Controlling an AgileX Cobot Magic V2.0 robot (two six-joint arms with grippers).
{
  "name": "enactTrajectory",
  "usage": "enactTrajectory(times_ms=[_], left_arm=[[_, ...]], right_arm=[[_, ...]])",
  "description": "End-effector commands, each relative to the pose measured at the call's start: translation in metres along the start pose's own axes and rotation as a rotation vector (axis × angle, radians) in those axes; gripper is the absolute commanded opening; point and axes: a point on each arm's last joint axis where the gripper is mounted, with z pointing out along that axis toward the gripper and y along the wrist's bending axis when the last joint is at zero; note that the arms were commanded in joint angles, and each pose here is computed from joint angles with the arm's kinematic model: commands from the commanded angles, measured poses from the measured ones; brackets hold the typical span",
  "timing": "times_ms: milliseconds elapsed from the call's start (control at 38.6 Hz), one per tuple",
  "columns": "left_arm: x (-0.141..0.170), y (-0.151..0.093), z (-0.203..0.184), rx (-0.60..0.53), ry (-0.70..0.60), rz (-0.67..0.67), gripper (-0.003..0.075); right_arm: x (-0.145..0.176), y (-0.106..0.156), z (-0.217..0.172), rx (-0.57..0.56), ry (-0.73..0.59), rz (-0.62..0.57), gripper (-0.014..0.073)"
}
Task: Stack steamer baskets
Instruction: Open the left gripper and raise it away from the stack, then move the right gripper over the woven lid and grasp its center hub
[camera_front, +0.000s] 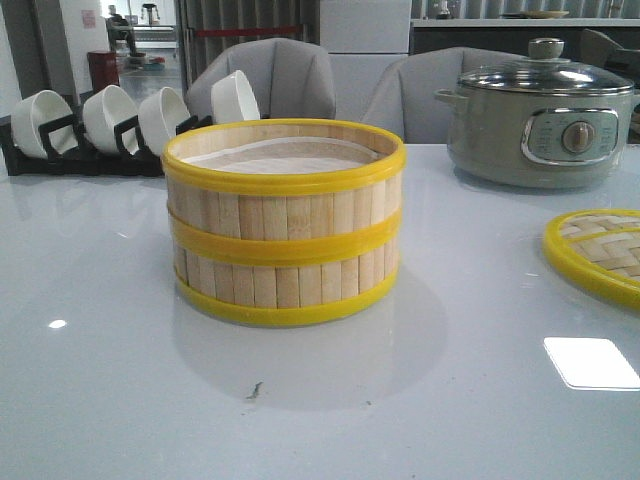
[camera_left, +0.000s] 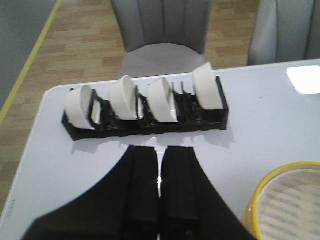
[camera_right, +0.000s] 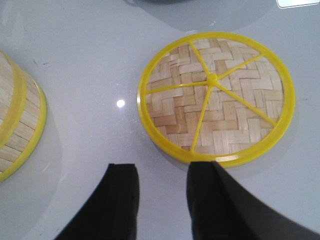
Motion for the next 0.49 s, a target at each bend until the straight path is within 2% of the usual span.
enactTrajectory(times_ms=[0, 129, 466], left_arm=[[-0.001, 0.019, -0.046, -0.032, -0.159, -0.048, 0.0087], [0.034, 0.026, -0.073, -0.051, -0.181, -0.044, 0.0087], [0.127, 0.021, -0.090, -0.030, -0.190, -0.019, 0.0087]], right_arm=[[-0.015, 0.002, -0.007, -0.009, -0.101, -0.003, 0.0360], [-0.014, 0.001, -0.001, -0.005, -0.076, -0.001, 0.0360], [-0.011, -0.001, 0.015, 0.003, -0.013, 0.006, 0.0359]])
